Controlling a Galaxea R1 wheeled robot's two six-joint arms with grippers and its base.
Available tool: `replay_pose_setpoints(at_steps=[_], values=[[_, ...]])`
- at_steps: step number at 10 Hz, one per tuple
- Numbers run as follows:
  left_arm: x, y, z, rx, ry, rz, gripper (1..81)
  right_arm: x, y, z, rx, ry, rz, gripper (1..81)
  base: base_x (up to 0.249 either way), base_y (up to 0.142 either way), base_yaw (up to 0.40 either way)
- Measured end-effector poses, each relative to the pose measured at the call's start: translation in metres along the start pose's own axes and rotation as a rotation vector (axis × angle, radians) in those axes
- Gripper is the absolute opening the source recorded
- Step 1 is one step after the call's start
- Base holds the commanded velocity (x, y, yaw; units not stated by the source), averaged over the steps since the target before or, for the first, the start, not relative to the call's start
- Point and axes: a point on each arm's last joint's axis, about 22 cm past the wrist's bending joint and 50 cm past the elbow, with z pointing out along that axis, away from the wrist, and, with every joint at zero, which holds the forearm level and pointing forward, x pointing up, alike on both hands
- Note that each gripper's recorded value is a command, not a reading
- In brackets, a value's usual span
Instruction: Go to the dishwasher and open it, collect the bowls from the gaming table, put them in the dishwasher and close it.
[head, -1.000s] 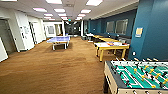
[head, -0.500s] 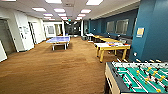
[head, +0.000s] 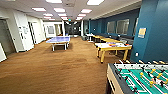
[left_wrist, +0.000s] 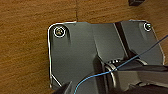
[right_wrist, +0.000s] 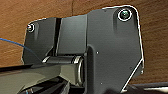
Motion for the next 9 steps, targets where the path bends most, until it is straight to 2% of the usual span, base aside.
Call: replay_pose_setpoints(at_steps=[3,4,6,7,8,9], values=[[-0.012,0.001,-0.001,0.000,-0.009,-0.002,81.1,-0.016,0.001,0.000,0.000,-0.018,0.003,81.1,0.136,0.000,0.000],[-0.007,0.000,0.000,0.002,-0.008,-0.001,81.1,-0.011,0.003,-0.001,-0.003,-0.017,0.002,81.1,0.155,0.000,0.000],[0.020,0.002,0.001,-0.007,0.028,0.007,81.1,0.020,0.003,-0.001,-0.004,0.031,-0.006,81.1,0.158,0.000,0.000],[0.006,0.002,0.000,-0.005,0.012,0.003,81.1,0.006,0.003,-0.001,-0.004,0.015,-0.003,81.1,0.158,0.000,0.000],[-0.016,0.001,-0.001,0.002,-0.017,-0.004,81.1,-0.019,0.002,-0.001,-0.002,-0.023,0.004,81.1,0.162,0.000,0.000],[-0.016,0.000,-0.001,0.003,-0.018,-0.004,81.1,-0.019,0.002,-0.001,-0.002,-0.027,0.004,81.1,0.170,0.000,0.000]])
